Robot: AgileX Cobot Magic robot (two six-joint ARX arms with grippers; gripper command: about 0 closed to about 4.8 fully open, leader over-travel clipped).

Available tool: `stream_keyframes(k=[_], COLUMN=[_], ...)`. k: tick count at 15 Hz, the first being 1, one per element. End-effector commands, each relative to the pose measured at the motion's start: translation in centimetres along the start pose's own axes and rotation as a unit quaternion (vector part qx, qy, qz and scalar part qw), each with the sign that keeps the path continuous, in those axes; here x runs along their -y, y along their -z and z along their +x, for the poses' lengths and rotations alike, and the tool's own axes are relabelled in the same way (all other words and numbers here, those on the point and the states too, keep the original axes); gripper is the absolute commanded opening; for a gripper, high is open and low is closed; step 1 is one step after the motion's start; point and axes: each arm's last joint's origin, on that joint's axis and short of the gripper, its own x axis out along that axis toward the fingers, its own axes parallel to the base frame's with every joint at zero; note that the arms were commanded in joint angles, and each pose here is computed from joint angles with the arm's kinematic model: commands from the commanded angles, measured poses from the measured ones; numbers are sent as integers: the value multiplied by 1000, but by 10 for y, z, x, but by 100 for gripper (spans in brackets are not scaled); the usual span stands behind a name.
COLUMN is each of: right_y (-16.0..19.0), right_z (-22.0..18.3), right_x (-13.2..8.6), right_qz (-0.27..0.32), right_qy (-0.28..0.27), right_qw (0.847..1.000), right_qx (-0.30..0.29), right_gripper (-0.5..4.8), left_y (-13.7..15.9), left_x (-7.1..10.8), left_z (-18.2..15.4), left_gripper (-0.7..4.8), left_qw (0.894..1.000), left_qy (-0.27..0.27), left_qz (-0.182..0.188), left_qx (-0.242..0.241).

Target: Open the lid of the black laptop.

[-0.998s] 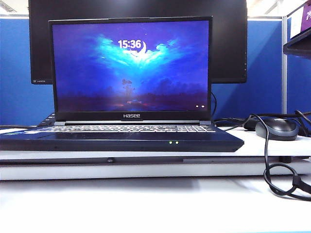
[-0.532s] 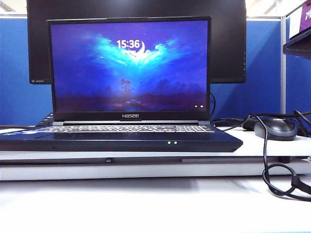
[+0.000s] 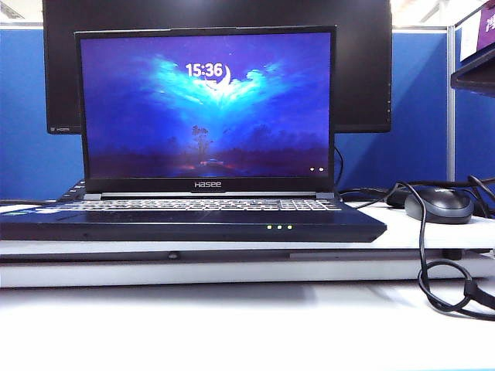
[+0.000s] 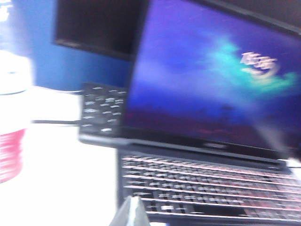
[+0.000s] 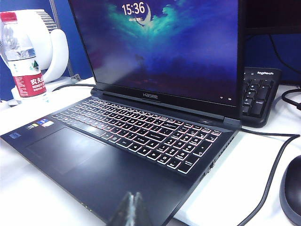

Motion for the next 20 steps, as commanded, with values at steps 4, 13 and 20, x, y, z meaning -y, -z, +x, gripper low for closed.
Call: stream_keyframes(k=[4, 13, 20], right_y=[-2, -2, -2], right_z=[0, 0, 0], right_x=[0, 0, 0], right_qz=[1, 1, 1], right_qy=[-1, -1, -1], right_qw=[1000, 1000, 1000], right_qx=[9, 9, 9], right_gripper=[-1, -1, -1], left_y=[8, 8, 8], left_x=[-14, -16, -16], left_z=[0, -1, -1], left_gripper=[-3, -3, -3], left_qw=[997, 995, 995], left_qy=[-67, -96, -93], left_qz=[23, 38, 38], left_qx=[7, 12, 11])
